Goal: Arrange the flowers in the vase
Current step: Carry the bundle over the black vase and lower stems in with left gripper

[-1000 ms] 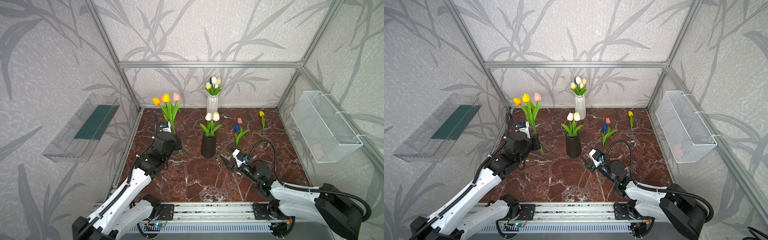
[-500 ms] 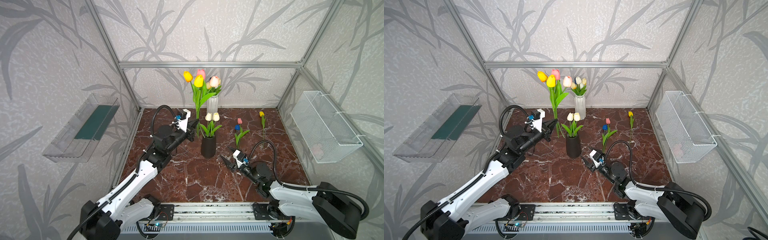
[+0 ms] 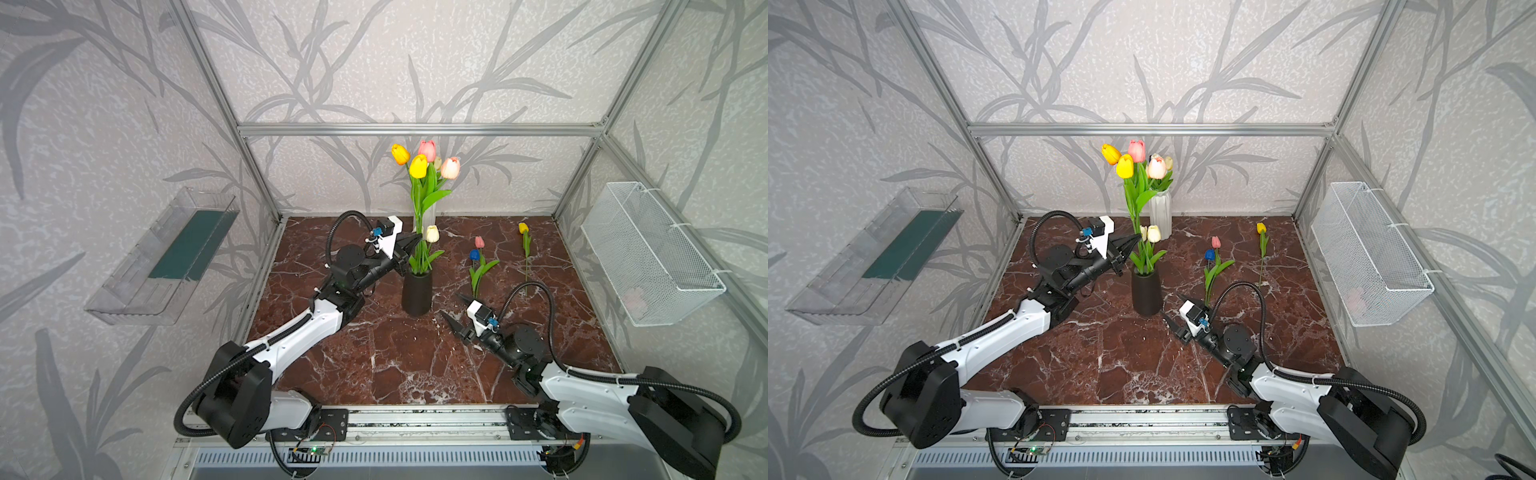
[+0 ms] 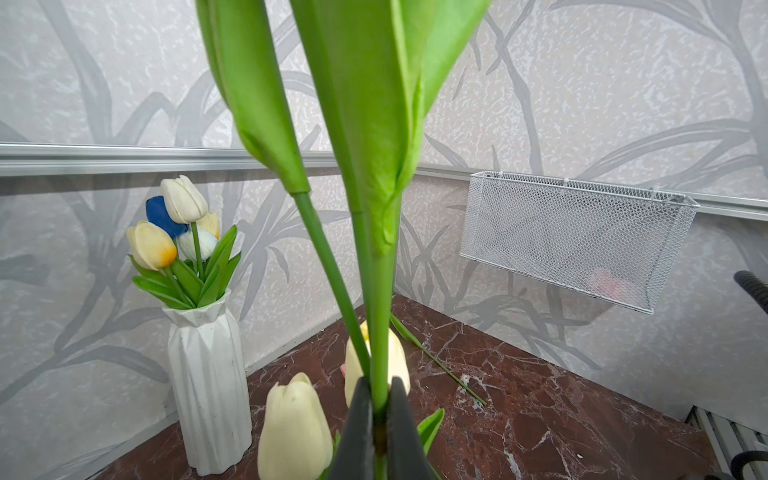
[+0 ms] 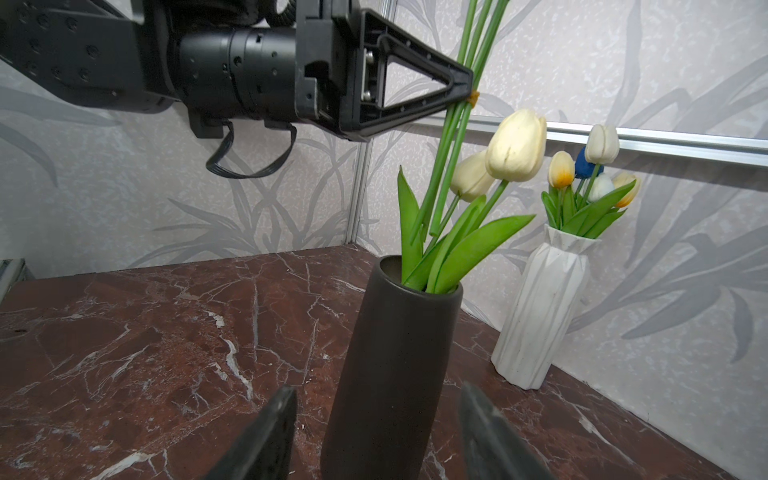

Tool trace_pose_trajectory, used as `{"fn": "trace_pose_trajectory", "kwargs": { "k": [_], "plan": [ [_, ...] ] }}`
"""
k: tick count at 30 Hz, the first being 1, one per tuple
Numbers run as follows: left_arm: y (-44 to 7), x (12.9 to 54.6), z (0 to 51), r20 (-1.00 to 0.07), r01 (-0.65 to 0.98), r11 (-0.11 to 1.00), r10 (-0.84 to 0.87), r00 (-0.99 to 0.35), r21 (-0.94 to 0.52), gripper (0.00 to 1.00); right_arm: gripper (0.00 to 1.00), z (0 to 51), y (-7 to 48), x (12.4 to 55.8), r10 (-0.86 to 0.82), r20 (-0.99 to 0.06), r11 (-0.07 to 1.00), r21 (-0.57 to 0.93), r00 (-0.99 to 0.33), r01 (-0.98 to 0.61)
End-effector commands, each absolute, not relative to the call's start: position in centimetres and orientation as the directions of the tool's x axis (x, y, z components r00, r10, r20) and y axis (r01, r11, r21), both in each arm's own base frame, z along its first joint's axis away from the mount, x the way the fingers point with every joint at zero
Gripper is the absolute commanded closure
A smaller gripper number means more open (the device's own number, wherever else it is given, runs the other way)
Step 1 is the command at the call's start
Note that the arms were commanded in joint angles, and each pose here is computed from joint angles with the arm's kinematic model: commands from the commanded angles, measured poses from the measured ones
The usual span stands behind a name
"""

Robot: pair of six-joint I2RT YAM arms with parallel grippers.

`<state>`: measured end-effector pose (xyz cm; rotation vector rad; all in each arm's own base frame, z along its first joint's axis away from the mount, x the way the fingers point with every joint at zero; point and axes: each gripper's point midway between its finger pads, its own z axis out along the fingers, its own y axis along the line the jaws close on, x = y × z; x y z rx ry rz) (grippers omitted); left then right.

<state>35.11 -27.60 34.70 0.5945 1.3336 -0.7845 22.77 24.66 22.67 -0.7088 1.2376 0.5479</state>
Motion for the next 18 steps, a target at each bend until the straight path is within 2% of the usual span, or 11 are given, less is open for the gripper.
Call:
{"fn": "trace_pose_trajectory", "kwargs": {
  "k": [1, 10, 18],
  "plan": [
    [-27.5, 34.8, 36.4, -0.971, 0.788, 0.614, -0.211, 0.116, -0.039, 1.00, 0.37, 23.3, 24.6, 22.2, 0.016, -0.962, 0.665, -0.193, 0.272, -0.722],
    [-25.6, 36.4, 33.0, -0.985, 0.685, 0.726, -0.156, 0.079, -0.060, 1.00, 0.37, 23.5, 24.7, 22.0, 0.023, -0.962, 0.653, -0.192, 0.272, -0.733],
    [-25.0, 37.2, 31.4, -0.988, 0.645, 0.760, -0.148, 0.052, -0.080, 1.00, 0.37, 23.6, 24.7, 21.9, 0.026, -0.961, 0.654, -0.191, 0.274, -0.732]
  ]
}}
